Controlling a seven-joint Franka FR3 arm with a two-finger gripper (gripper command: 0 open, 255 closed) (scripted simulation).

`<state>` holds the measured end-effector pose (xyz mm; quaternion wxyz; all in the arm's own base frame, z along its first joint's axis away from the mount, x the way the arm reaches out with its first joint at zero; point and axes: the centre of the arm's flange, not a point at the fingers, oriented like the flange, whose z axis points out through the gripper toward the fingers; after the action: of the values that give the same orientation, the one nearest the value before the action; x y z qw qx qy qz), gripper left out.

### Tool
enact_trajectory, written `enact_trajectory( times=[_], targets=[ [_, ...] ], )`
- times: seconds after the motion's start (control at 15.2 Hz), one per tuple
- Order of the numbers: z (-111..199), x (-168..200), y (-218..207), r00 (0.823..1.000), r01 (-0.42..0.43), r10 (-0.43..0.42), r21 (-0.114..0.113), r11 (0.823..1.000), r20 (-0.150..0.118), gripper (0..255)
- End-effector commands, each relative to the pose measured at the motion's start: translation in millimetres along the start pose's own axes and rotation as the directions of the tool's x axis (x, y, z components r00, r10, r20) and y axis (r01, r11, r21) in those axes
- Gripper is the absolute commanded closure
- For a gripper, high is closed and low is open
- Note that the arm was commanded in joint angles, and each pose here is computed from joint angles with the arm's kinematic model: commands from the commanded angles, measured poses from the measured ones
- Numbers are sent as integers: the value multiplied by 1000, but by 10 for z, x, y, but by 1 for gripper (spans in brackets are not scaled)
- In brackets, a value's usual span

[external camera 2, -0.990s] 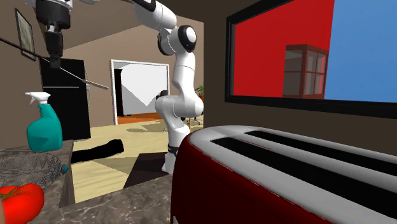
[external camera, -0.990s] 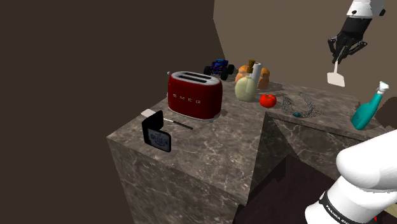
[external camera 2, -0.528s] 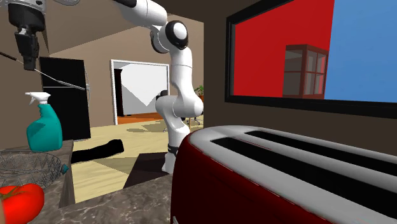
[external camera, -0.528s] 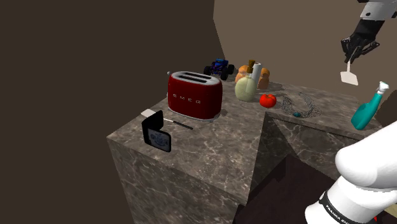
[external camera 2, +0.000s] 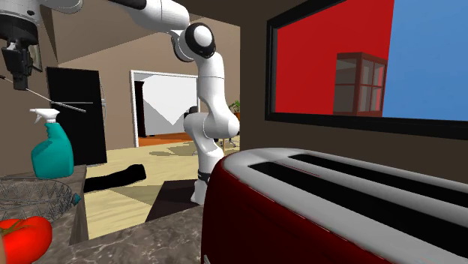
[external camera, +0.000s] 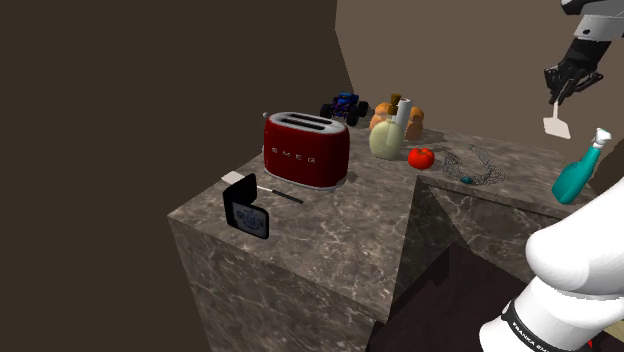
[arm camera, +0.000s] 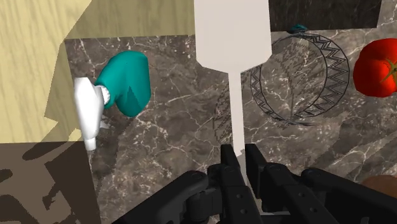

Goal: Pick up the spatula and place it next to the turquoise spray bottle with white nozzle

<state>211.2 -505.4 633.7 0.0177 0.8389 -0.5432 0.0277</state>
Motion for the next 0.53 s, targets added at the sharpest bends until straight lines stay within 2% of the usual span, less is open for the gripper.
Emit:
enact_trajectory(
  times=[0.0, 0.46],
  targets=[
    [104, -11, 8, 1000, 0, 0, 0, 1000, 0, 255],
    [473, -36, 8, 1000, 0, 0, 0, 1000, 0, 255]
  ],
)
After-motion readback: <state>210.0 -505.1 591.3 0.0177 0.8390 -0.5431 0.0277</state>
